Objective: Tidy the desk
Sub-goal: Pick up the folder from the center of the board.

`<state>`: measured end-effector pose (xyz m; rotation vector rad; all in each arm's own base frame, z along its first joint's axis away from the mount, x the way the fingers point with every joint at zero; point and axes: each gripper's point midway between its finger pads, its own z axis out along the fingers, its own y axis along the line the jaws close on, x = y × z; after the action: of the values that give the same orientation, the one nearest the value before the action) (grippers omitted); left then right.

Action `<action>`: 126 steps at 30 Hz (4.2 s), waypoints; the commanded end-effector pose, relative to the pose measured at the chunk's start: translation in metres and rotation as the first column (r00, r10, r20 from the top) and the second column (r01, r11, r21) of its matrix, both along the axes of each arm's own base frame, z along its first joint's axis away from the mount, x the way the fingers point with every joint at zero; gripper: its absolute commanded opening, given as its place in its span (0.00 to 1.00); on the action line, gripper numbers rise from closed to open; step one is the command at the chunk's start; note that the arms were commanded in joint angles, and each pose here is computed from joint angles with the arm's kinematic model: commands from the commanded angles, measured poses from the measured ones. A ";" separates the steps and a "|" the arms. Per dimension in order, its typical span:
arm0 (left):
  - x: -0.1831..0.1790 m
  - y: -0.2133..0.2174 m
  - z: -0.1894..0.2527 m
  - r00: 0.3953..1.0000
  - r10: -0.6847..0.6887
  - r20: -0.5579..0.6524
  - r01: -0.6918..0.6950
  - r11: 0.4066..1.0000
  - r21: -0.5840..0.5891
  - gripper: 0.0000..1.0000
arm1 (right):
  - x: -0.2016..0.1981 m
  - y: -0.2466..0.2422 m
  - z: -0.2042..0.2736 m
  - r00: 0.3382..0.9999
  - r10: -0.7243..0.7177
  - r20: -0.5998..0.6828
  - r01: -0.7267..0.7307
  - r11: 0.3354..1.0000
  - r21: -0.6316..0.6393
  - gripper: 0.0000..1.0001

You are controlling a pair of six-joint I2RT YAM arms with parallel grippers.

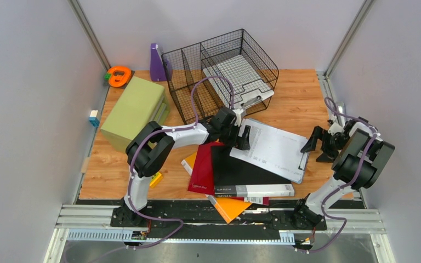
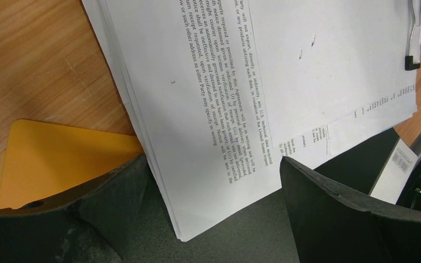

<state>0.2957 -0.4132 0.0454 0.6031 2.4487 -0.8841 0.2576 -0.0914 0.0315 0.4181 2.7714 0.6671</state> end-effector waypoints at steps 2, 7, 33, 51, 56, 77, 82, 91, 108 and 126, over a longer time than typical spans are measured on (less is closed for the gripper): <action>-0.037 -0.001 -0.012 0.989 -0.006 -0.146 0.006 1.000 0.001 0.97 | -0.011 0.049 -0.029 0.992 0.080 -0.102 -0.057 0.977 0.207 0.95; -0.053 -0.017 -0.004 0.983 -0.069 -0.169 0.057 0.996 -0.075 0.96 | 0.010 0.061 -0.006 0.998 0.061 -0.026 -0.049 0.940 0.337 0.95; -0.037 -0.025 0.077 0.968 -0.221 -0.119 0.148 0.885 -0.442 0.76 | 0.019 0.052 -0.006 1.000 0.009 -0.012 -0.005 0.964 0.267 0.89; -0.047 -0.025 0.065 0.937 -0.174 -0.302 0.002 0.869 -0.495 0.74 | 0.010 0.044 -0.014 0.999 0.029 -0.021 -0.025 0.982 0.188 0.88; -0.046 -0.005 0.037 0.933 -0.026 -0.358 -0.111 0.928 -0.355 0.76 | 0.008 0.034 -0.016 0.999 0.038 -0.029 -0.035 0.993 0.116 0.88; -0.028 0.022 -0.016 0.927 0.153 -0.343 -0.188 0.980 -0.071 0.89 | 0.009 0.019 -0.020 0.998 0.047 -0.051 -0.045 0.999 0.031 0.88; -0.017 0.008 -0.029 0.928 0.133 -0.347 -0.172 0.982 -0.083 0.89 | 0.006 0.028 -0.022 0.996 0.066 -0.060 -0.064 0.997 0.043 0.88; -0.018 -0.021 -0.025 0.910 0.035 -0.413 -0.153 0.954 -0.257 0.88 | 0.001 0.051 -0.028 0.991 0.113 -0.072 -0.108 0.992 0.071 0.88; -0.036 -0.041 0.051 0.892 -0.189 -0.411 -0.100 0.804 -0.586 0.72 | -0.003 0.054 -0.035 0.989 0.122 -0.079 -0.116 0.990 0.079 0.87; -0.033 -0.034 0.040 0.920 -0.133 -0.370 -0.046 0.898 -0.437 0.18 | 0.008 0.054 -0.017 0.990 0.141 -0.004 -0.140 0.987 0.074 0.87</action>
<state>0.2709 -0.4465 0.0690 0.2778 2.4131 -1.6504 0.2873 -0.0549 0.0346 0.2698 2.7270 0.7298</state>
